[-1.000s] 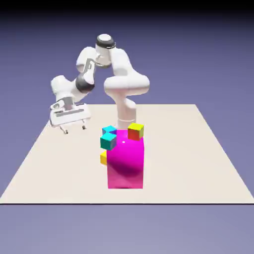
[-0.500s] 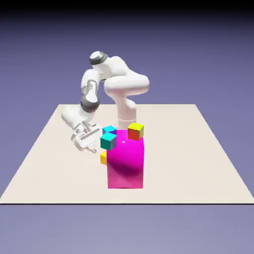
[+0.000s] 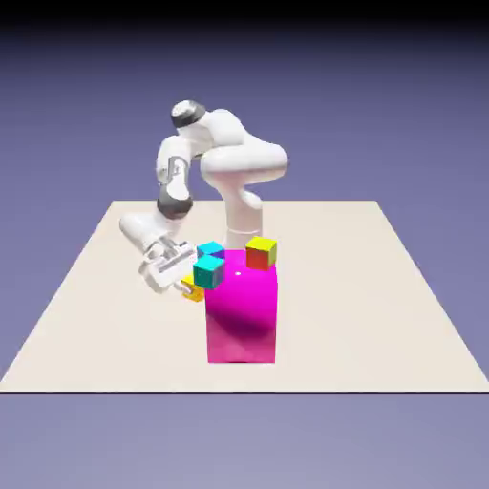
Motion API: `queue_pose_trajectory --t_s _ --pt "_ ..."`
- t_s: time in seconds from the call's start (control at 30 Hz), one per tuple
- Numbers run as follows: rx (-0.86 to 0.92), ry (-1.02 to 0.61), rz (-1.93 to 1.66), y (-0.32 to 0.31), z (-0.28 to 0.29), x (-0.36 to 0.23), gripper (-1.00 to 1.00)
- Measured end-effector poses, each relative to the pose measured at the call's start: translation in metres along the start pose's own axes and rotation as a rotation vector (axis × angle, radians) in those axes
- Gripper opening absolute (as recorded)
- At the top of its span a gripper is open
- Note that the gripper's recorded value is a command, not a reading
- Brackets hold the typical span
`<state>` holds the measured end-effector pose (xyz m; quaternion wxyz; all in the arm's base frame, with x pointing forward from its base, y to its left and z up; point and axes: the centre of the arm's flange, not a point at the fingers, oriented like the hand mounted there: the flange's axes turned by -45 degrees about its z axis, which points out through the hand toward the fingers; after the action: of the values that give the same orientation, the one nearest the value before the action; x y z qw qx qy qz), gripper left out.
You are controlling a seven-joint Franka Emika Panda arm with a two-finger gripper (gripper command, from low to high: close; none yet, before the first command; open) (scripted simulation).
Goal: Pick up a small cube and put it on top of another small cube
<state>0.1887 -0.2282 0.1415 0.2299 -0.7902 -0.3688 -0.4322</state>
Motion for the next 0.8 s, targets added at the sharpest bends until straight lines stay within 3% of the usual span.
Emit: queue_pose_trajectory --t_s 0.5,0.7,0.8 --pt "-0.153 -0.009 0.208 0.086 -0.040 0.161 -1.00" --pt "-0.185 0.016 0.278 0.095 -0.025 0.242 -1.00" --pt "-0.140 0.031 0.223 0.071 -0.008 0.277 -1.00"
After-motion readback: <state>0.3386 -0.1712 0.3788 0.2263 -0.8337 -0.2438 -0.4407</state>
